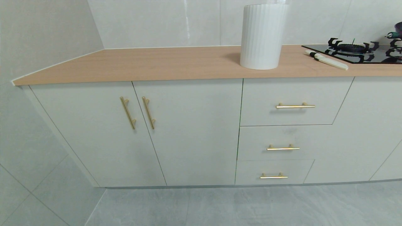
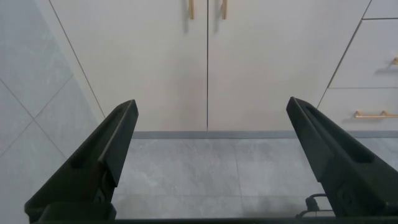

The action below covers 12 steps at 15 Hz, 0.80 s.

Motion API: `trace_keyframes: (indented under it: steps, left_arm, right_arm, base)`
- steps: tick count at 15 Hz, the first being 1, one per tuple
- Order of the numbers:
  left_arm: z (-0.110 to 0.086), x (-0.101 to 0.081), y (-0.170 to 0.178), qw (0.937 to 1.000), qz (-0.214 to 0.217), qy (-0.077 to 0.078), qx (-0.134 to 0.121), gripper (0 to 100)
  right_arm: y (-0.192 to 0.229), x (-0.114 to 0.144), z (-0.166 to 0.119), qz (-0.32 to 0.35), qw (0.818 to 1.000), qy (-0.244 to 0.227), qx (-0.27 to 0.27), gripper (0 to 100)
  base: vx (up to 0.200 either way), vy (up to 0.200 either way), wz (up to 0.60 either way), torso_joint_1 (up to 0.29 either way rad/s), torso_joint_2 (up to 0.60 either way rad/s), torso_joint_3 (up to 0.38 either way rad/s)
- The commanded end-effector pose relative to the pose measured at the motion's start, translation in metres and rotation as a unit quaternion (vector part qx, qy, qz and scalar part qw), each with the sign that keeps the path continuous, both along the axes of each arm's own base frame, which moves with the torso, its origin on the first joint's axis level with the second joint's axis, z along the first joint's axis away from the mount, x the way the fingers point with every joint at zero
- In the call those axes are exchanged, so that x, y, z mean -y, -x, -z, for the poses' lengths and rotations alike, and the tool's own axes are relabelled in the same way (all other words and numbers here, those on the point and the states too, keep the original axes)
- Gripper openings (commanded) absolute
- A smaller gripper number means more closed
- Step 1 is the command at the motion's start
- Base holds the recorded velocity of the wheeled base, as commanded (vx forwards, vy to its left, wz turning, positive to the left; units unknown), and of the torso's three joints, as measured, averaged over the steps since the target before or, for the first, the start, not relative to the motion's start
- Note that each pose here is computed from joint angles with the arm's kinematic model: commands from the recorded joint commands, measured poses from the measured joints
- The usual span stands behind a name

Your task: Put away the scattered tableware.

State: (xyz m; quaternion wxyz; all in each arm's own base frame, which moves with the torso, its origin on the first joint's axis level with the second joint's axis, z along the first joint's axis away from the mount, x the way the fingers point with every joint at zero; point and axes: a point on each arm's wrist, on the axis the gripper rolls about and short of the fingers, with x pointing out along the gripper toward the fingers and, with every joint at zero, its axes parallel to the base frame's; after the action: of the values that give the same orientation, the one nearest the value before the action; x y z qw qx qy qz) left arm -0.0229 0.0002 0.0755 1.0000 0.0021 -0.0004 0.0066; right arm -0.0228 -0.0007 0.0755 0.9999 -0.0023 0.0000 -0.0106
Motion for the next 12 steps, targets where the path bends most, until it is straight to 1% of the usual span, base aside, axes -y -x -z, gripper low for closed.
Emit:
trace_keyframes:
  steps: [1, 7, 8, 11, 12]
  left_arm:
    - [0.0, 0.0, -0.0001, 1.0, 0.0, 0.0, 0.0, 100]
    - [0.0, 0.0, -0.0001, 1.0, 0.0, -0.001, 0.0, 100]
    - [0.0001, 0.0, -0.0001, 1.0, 0.0, -0.006, -0.001, 100]
    - [0.0, 0.0, -0.0001, 1.0, 0.0, -0.002, 0.0, 100]
    - [0.0, 0.0, -0.0001, 1.0, 0.0, -0.001, 0.0, 100]
  right_arm:
    - [0.0, 0.0, 0.0002, -0.001, 1.0, 0.0, -0.001, 100]
    - [0.0, 0.0, 0.0002, -0.001, 1.0, 0.0, -0.001, 100]
    - [0.0, 0.0, 0.0002, -0.001, 1.0, 0.0, -0.001, 100]
    - [0.0, 0.0, 0.0002, -0.001, 1.0, 0.0, -0.001, 100]
    - [0.0, 0.0, 0.0002, -0.001, 1.0, 0.0, -0.001, 100]
  base:
    - [0.0, 0.0, 0.0, 0.0, 0.0, 0.0]
    - [0.0, 0.0, 0.0, 0.0, 0.0, 0.0]
    - [0.0, 0.0, 0.0, 0.0, 0.0, 0.0]
    - [0.0, 0.0, 0.0, 0.0, 0.0, 0.0]
    - [0.2, 0.0, 0.0, 0.007, 0.01, 0.007]
